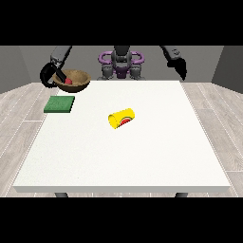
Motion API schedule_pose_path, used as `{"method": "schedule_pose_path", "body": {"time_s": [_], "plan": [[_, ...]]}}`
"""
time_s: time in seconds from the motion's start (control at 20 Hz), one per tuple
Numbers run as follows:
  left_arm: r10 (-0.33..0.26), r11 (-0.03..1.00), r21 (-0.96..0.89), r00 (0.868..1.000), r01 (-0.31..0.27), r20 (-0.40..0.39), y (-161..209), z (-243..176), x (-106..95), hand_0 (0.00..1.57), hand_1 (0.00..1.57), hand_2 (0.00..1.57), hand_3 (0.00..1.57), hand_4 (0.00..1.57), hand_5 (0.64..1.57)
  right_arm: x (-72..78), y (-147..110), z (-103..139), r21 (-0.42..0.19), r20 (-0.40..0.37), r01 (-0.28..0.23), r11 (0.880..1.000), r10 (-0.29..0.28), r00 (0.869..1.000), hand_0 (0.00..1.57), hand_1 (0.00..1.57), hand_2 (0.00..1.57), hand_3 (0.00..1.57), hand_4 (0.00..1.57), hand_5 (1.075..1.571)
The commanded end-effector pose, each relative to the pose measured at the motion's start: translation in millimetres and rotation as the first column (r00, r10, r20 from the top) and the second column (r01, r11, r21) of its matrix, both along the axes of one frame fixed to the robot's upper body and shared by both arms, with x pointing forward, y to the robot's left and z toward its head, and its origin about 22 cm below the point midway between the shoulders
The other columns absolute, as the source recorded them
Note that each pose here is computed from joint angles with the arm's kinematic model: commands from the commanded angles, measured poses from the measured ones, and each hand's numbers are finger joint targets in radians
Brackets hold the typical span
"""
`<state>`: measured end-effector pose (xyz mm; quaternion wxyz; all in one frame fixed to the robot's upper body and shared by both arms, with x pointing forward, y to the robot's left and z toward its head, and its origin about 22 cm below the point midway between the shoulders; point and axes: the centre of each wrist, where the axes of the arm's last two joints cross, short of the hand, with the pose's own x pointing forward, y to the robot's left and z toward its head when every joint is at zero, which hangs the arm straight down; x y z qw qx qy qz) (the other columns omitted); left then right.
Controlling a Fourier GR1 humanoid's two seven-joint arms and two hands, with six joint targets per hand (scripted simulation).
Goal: Pick the cup and pour the ball into the bowl, then pick the bowl and place it on the pad
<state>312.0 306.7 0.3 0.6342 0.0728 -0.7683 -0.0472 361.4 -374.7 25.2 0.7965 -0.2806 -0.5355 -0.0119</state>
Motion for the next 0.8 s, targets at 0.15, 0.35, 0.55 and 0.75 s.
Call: {"method": "schedule_pose_path", "body": {"time_s": [0.15,0.35,0.55,0.75], "plan": [[0.061,0.998,-0.028,0.981,-0.057,0.185,111.0,74.2,-4.1,0.0,0.0,0.0,0.0,1.32,1.562,-27.7,-67.6,18.2,-0.028,0.117,0.063,0.998,-0.059,0.991,1.57,1.57,1.57,0.0,0.88,1.571],[0.13,0.991,-0.061,0.963,-0.119,0.237,158.3,88.0,-15.5,0.0,0.0,0.0,0.0,1.28,1.571,-19.0,-47.3,14.8,-0.05,0.193,0.052,0.997,-0.042,0.98,1.57,1.57,1.57,0.0,0.82,1.57],[0.101,0.994,-0.069,0.96,-0.086,0.26,188.9,100.3,-30.5,0.0,0.0,0.0,0.0,1.23,1.566,-30.4,-65.1,8.4,-0.002,0.226,0.081,0.997,-0.078,0.971,1.57,1.57,1.57,0.0,0.79,1.567],[0.119,0.992,-0.063,0.961,-0.106,0.251,197.7,95.6,-33.0,0.0,0.0,0.0,0.0,1.19,1.557,-19.6,-60.5,18.7,0.004,0.223,0.122,0.992,-0.12,0.967,1.57,1.57,1.57,0.0,0.69,1.567]]}}
